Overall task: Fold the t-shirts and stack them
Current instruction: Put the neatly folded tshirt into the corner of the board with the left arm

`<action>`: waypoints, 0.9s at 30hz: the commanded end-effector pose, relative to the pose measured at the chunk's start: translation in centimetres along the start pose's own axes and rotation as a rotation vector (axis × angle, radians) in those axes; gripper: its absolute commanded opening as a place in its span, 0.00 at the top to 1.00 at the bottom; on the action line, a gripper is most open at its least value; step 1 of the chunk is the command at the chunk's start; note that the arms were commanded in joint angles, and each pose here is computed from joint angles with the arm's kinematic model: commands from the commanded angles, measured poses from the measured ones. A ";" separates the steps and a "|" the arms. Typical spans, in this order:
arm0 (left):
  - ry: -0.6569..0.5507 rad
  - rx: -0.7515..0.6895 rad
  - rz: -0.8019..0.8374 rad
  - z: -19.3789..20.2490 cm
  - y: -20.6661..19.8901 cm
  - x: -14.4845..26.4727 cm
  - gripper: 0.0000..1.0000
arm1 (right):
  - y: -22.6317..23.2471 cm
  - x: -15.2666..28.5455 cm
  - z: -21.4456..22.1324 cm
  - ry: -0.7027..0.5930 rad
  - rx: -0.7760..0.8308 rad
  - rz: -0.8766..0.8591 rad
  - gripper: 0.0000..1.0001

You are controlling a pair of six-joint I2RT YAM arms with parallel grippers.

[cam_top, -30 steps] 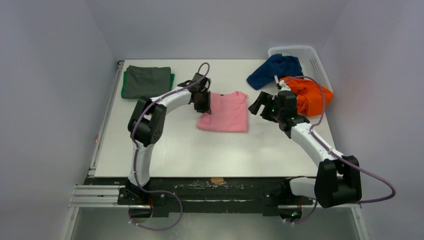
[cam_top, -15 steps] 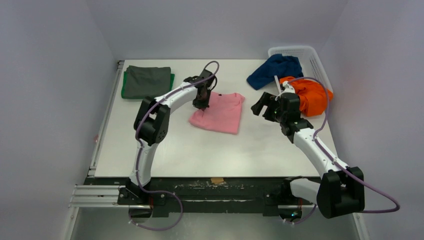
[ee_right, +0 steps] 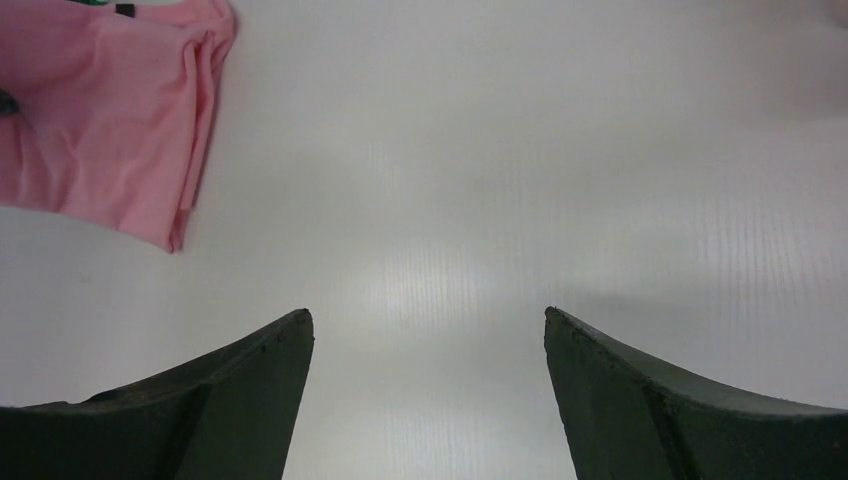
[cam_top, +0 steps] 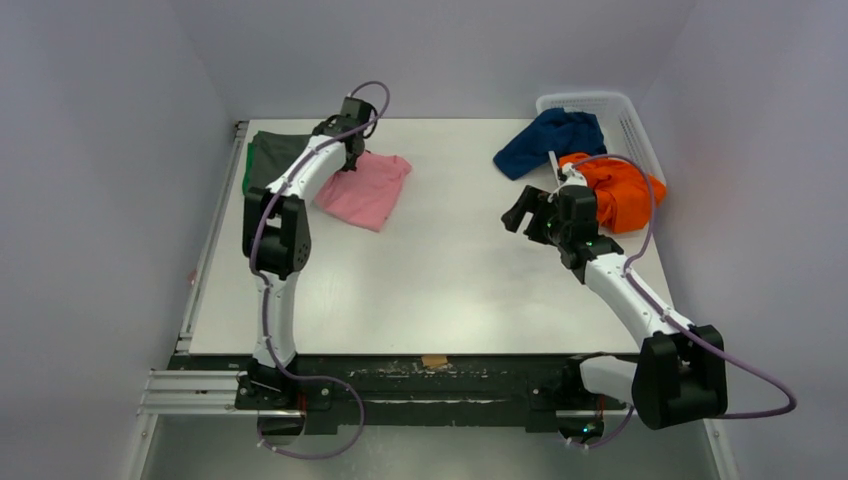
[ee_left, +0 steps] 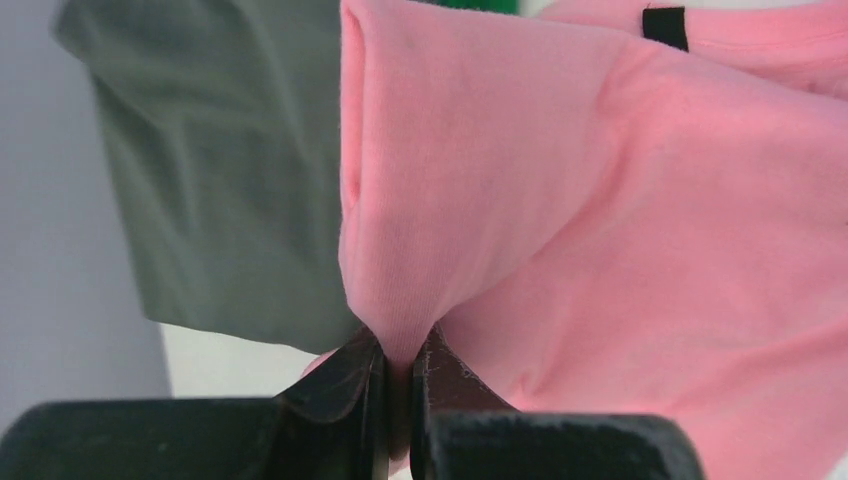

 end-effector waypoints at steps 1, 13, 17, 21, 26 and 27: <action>-0.207 0.012 -0.052 -6.5 3.9 4.2 1.00 | 0.2 -0.2 -1.0 -0.040 0.020 -0.018 0.16; -0.281 0.072 0.008 -10.4 5.8 6.3 1.00 | -0.4 -0.7 -0.9 -0.036 0.020 0.036 0.16; -0.288 0.147 0.052 -11.0 6.8 7.3 1.00 | -0.6 -0.9 -0.9 -0.037 0.018 0.060 0.16; -0.307 0.197 0.051 -11.5 8.4 8.7 1.00 | -0.6 -1.2 -0.8 -0.024 0.017 0.060 0.16; -0.342 0.238 0.108 -12.4 10.2 10.5 1.00 | -0.6 -1.3 -0.7 -0.018 0.017 0.059 0.17; -0.349 0.243 0.111 -12.5 10.5 10.9 1.00 | -0.6 -1.3 -0.8 -0.019 0.017 0.060 0.17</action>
Point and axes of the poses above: each gripper's point midway between its finger pads, its own x axis back along the fingers, its own y axis along the line the jaws close on, z = x × y, the point moved 8 cm from there along x, back along the fingers, and after that the axes turned 13 degrees about x, right-handed, at the moved point
